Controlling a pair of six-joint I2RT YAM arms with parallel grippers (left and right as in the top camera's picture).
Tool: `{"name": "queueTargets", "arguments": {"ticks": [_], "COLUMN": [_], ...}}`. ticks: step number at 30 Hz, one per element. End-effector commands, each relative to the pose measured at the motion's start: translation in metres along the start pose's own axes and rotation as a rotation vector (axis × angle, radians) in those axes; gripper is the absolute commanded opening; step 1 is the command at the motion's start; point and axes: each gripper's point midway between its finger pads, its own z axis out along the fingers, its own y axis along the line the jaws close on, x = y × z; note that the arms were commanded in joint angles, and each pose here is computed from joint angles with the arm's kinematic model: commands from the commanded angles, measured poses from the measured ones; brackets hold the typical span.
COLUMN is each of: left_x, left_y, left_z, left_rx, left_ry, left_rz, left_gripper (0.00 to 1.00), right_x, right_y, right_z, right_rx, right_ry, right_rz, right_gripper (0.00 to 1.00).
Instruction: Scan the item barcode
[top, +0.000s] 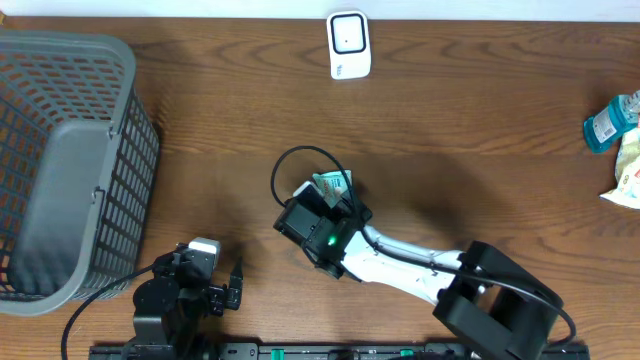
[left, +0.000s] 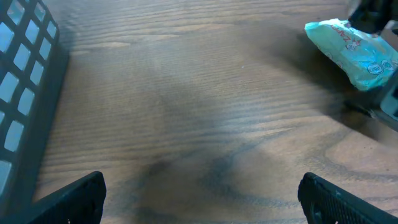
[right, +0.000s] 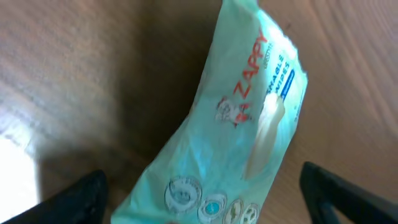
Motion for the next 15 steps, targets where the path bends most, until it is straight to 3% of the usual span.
{"name": "queueTargets", "arguments": {"ticks": [1, 7, 9, 14, 15], "left_x": [-0.0015, -0.0015, -0.0015, -0.0015, -0.0015], "left_y": [-0.0025, -0.0025, -0.0025, -0.0025, -0.0025], "left_z": [-0.0008, -0.0008, -0.0008, -0.0008, -0.0008], "left_rx": [0.013, 0.013, 0.013, 0.013, 0.013], "left_ry": [-0.008, -0.008, -0.008, -0.008, -0.008], "left_rz": [-0.006, -0.006, -0.006, -0.006, -0.006], "left_gripper": [0.99, 0.99, 0.98, 0.99, 0.99], "right_x": [0.0029, 0.0029, 0.0040, 0.0045, 0.0037], "right_y": [-0.0063, -0.0075, -0.0069, -0.0060, -0.0066], "right_z": [0.0068, 0.0085, 0.0098, 0.0134, 0.0137], "right_rx": [0.070, 0.083, 0.084, 0.084, 0.084], "right_ry": [0.001, 0.000, 0.004, 0.006, 0.003], "right_rz": [-0.046, -0.045, -0.047, -0.044, -0.030], "right_gripper": [0.86, 0.62, 0.38, 0.27, 0.19]}}
